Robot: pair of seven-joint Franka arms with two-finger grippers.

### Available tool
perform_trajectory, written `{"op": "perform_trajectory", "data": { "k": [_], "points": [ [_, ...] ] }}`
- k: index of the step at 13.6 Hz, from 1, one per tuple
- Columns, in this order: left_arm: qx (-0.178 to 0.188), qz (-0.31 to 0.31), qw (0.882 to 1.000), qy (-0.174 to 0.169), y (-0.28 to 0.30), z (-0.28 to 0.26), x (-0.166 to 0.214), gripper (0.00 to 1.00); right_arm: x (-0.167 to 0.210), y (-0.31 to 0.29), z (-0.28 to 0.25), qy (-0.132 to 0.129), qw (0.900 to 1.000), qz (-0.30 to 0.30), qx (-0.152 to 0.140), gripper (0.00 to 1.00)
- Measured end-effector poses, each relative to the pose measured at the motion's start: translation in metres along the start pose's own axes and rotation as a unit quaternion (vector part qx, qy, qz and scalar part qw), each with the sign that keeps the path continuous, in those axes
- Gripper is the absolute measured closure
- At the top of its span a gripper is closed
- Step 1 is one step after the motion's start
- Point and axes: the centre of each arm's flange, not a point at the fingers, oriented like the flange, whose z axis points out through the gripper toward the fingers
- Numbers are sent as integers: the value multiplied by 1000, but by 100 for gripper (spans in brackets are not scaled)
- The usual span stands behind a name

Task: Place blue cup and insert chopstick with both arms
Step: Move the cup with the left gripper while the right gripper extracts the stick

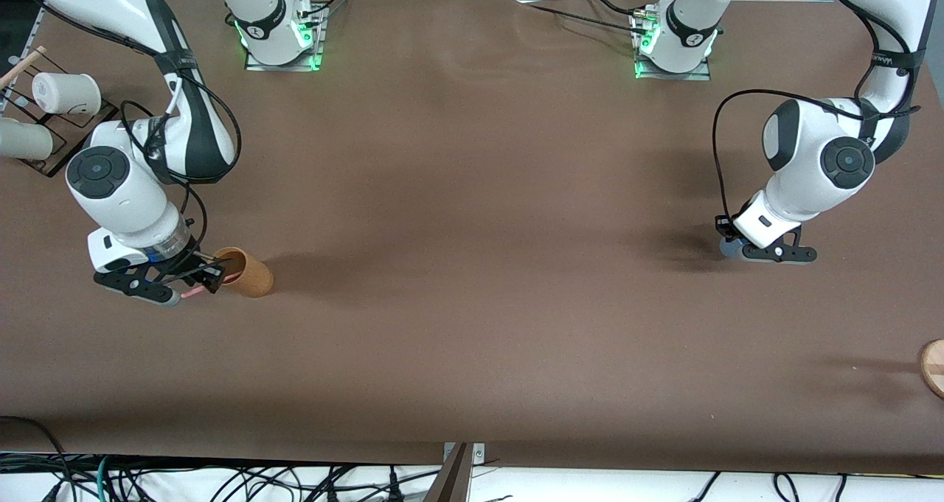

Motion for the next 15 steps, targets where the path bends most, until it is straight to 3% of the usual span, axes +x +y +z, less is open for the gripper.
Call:
{"op": "perform_trajectory", "data": {
  "k": [5, 8, 10, 15],
  "points": [
    [-15, 12, 1000, 17, 162, -45, 11, 95, 0, -1, 4, 2, 1000, -1, 1, 58],
    [-15, 24, 1000, 12, 268, -46, 2, 95, 0, -1, 5, 2, 1000, -1, 2, 87],
    [-18, 29, 999, 14, 332, -42, -3, 95, 0, -2, 4, 4, 1000, -2, 3, 92],
    [-28, 36, 999, 5, 431, -6, -16, 95, 7, -1, -13, 17, 1000, -4, 7, 92]
  ]
}}
